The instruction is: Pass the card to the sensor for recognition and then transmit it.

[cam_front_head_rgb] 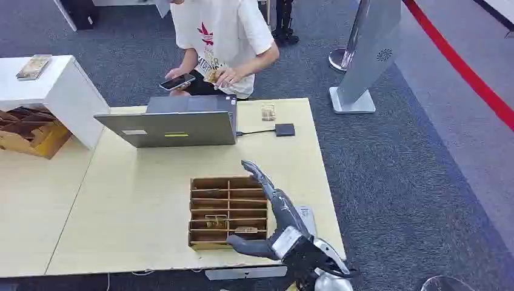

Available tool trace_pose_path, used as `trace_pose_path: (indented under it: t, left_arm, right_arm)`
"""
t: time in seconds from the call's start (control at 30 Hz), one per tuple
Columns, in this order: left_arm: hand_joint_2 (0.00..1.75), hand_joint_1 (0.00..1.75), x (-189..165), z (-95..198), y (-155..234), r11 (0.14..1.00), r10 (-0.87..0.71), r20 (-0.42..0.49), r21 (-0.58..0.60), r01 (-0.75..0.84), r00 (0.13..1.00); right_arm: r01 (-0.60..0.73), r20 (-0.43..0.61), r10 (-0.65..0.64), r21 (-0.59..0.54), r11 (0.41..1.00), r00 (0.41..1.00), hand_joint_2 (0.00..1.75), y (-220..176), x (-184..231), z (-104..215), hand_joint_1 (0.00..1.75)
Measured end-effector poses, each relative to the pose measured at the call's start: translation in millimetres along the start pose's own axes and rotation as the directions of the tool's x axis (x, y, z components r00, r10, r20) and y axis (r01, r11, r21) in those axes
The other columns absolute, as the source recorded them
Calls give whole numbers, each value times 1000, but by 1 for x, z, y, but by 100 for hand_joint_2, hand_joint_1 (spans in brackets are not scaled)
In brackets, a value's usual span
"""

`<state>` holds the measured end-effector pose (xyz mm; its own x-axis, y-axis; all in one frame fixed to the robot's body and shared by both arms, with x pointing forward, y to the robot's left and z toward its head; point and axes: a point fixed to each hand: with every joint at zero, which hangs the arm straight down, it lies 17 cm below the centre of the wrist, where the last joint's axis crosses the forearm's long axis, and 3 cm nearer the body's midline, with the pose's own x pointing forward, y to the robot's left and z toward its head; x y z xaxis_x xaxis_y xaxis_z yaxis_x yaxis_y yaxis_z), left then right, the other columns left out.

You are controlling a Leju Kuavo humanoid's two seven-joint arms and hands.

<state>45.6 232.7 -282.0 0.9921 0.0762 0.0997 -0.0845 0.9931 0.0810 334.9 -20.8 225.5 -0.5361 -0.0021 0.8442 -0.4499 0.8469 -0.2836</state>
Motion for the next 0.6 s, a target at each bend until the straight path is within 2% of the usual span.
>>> trace_pose_path:
  t: [0.33,0.47,0.6]
  left_arm:
    - [0,0,0,0,-2,1000,0,0,-3,0,1000]
    - [0,0,0,0,-2,1000,-6,1,-4,6,1000]
    - [0,0,0,0,-3,1000,-25,5,-5,25,1000]
  right_arm:
    - [-66,20,67,-29,997,998,175,-6,4,-2,0]
    - [-168,43,171,-64,984,984,175,-11,7,-4,0]
    - [-304,87,312,-94,948,946,175,-13,18,-13,0]
